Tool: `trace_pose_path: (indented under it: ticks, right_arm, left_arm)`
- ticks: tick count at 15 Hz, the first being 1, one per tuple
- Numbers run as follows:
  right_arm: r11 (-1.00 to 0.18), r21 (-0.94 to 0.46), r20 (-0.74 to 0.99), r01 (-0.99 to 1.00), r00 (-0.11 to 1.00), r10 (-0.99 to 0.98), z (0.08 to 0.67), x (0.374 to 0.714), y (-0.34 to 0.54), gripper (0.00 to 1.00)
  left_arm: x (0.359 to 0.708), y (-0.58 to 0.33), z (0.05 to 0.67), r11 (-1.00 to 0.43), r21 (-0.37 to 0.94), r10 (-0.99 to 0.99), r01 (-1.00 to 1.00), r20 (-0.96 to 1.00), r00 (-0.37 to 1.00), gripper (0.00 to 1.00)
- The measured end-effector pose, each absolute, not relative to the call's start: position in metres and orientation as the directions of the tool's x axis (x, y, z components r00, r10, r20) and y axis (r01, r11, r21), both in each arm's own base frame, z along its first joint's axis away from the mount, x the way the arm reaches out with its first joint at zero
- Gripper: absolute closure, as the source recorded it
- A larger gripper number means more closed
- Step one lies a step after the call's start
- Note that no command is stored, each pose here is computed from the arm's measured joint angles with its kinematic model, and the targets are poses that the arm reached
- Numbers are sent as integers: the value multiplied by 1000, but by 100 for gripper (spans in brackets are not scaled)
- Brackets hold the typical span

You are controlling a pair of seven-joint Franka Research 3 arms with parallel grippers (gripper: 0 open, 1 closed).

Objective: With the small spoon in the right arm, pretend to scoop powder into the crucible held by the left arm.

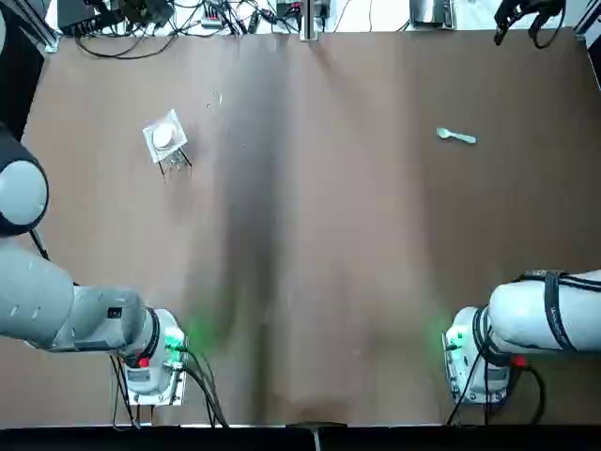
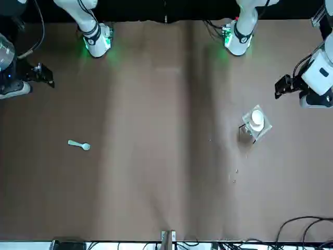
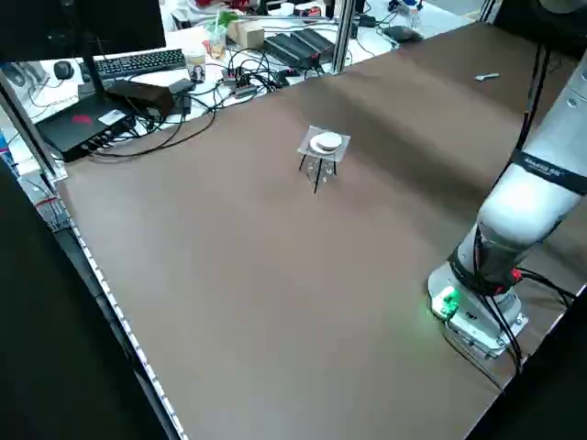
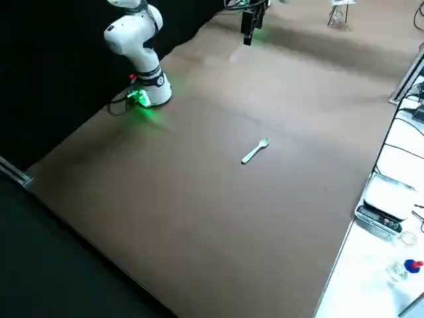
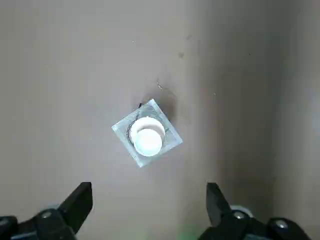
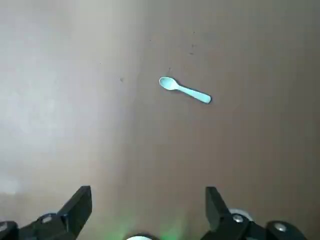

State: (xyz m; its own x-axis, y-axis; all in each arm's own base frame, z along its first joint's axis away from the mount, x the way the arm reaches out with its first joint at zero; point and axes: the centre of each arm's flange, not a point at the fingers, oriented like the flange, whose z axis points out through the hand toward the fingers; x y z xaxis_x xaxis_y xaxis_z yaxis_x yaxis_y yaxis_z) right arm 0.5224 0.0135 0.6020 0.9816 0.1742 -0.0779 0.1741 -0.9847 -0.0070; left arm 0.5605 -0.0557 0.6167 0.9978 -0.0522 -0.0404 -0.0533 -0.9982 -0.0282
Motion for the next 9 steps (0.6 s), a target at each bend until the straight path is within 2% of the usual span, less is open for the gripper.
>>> trace_pose_path:
  ticks: [6, 9]
  right_arm:
    - [-985, -7, -79, 174, 982, 174, 602, 522, 14, 0]
    - [-985, -8, -85, 175, 981, 175, 599, 522, 14, 0]
  left_arm:
    - [562, -46, 614, -999, -29, -34, -36, -48, 998, 0]
    - [565, 4, 591, -999, 4, 32, 33, -101, 994, 0]
